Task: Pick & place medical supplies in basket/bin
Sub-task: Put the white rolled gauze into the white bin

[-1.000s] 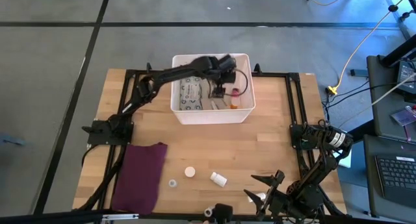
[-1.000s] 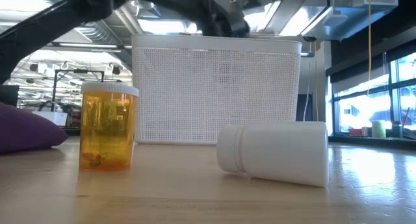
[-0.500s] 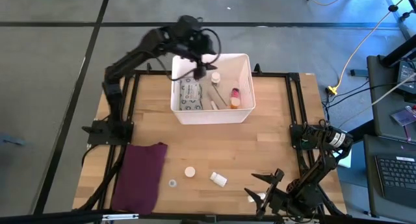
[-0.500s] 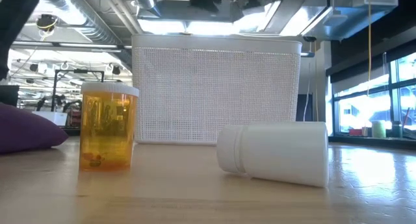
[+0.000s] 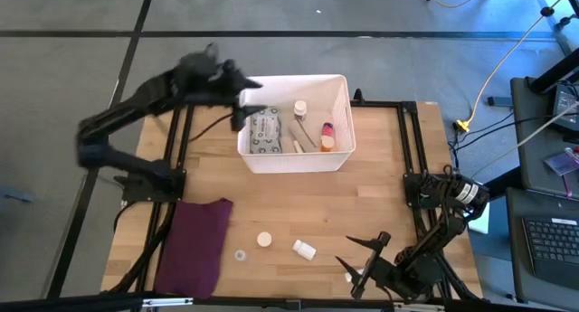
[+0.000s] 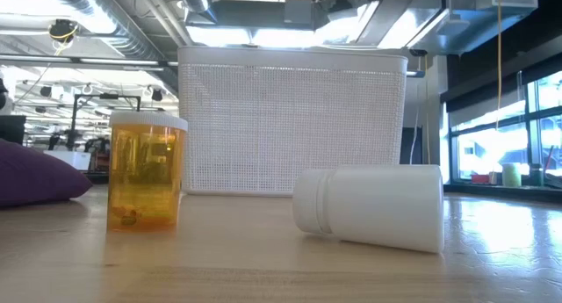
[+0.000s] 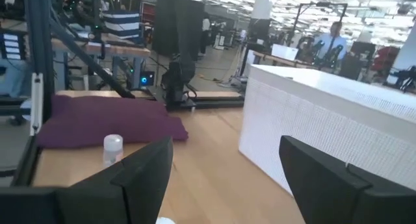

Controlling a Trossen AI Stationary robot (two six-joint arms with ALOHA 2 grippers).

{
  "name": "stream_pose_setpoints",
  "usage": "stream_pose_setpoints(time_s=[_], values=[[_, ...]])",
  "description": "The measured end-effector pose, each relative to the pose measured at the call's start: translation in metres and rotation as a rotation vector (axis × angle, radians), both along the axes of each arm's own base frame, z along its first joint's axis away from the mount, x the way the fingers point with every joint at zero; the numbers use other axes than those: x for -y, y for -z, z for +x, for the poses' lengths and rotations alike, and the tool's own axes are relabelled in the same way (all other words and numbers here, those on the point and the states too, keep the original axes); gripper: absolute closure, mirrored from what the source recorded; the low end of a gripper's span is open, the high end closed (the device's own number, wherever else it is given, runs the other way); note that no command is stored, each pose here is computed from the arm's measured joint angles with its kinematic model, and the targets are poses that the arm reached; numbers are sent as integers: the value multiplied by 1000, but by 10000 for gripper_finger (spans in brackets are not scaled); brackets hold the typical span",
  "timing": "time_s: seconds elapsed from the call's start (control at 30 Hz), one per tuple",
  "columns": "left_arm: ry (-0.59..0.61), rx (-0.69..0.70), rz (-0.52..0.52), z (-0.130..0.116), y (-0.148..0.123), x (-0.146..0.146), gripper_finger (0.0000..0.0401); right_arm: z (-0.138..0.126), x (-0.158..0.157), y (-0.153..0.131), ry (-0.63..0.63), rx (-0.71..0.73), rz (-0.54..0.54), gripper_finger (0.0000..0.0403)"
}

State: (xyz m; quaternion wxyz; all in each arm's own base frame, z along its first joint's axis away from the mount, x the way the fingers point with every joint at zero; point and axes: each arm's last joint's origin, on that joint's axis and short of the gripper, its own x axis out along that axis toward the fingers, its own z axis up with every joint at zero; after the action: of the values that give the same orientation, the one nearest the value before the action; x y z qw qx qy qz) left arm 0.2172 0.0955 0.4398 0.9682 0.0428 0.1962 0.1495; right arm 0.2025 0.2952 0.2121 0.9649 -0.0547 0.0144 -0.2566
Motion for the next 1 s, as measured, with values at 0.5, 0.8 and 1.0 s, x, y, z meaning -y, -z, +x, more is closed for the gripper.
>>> stream_pose_setpoints(time_s=[0.5,0.8,1.0], values=[[21,495,23,-90,144,49,111,51,30,-2,164,-16,-22,121],[21,494,21,-95,180,51,111,58,36,-2,190,22,32,121],[26,482,61,-94,182,50,111,78,59,-5,247,8,-15,121]])
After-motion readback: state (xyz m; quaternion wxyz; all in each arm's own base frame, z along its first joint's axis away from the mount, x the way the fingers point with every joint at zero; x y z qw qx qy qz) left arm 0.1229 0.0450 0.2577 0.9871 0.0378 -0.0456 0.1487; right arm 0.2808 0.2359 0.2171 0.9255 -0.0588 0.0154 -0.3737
